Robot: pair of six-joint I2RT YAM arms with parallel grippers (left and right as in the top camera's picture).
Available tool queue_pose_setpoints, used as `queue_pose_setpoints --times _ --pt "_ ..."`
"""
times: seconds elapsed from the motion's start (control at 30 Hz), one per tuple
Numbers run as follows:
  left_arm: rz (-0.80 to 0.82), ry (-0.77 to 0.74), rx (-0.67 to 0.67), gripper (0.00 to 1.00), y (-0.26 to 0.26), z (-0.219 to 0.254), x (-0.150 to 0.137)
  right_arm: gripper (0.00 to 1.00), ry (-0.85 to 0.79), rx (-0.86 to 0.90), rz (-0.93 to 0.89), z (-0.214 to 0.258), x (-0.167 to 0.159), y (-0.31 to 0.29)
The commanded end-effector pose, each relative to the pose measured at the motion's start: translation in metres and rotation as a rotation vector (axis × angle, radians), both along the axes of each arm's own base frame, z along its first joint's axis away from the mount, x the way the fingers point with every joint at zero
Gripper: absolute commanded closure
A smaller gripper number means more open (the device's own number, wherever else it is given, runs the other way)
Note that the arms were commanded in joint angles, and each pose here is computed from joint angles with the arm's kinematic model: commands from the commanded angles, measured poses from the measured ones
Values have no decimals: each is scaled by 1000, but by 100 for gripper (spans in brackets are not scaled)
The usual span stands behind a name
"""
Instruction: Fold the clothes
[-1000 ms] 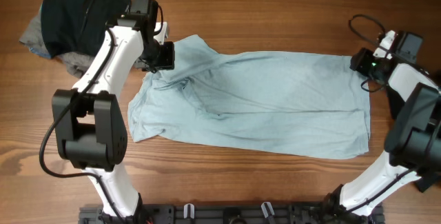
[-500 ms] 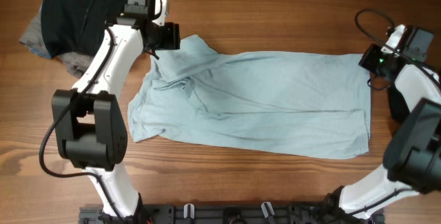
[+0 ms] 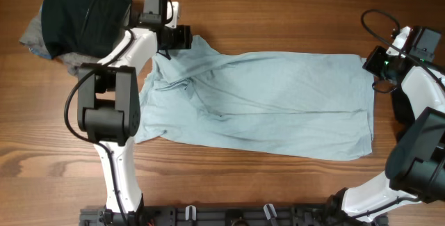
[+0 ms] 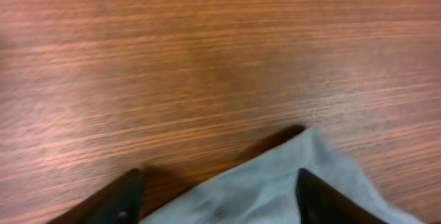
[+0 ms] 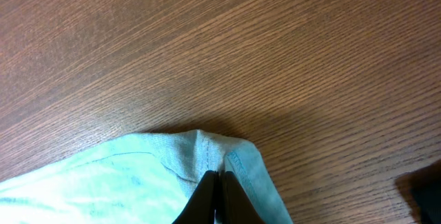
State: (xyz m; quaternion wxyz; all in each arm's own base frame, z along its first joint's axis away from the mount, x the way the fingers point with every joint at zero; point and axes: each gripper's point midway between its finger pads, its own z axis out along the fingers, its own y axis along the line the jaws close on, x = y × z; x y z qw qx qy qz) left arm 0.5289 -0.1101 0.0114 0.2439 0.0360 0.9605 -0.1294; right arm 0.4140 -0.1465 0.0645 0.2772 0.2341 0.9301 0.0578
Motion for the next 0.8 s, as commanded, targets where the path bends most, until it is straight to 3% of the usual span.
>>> queue_pose_setpoints --times 0.0,0.1,0.33,0.57,0.77 --pt "-62 67 -18 38 -26 -28 -14 96 -17 13 -2 8 2 1" --pt "-69 80 10 59 -32 -34 -18 96 -12 15 -2 7 1 2" --pt "-70 103 12 96 -31 -34 -24 96 -19 12 -1 8 3 1" --pt "-38 -73 12 96 -31 53 9 96 -89 -24 5 32 9 -2" --pt "26 -123 103 96 -7 122 -8 96 -90 -24 5 44 3 1"
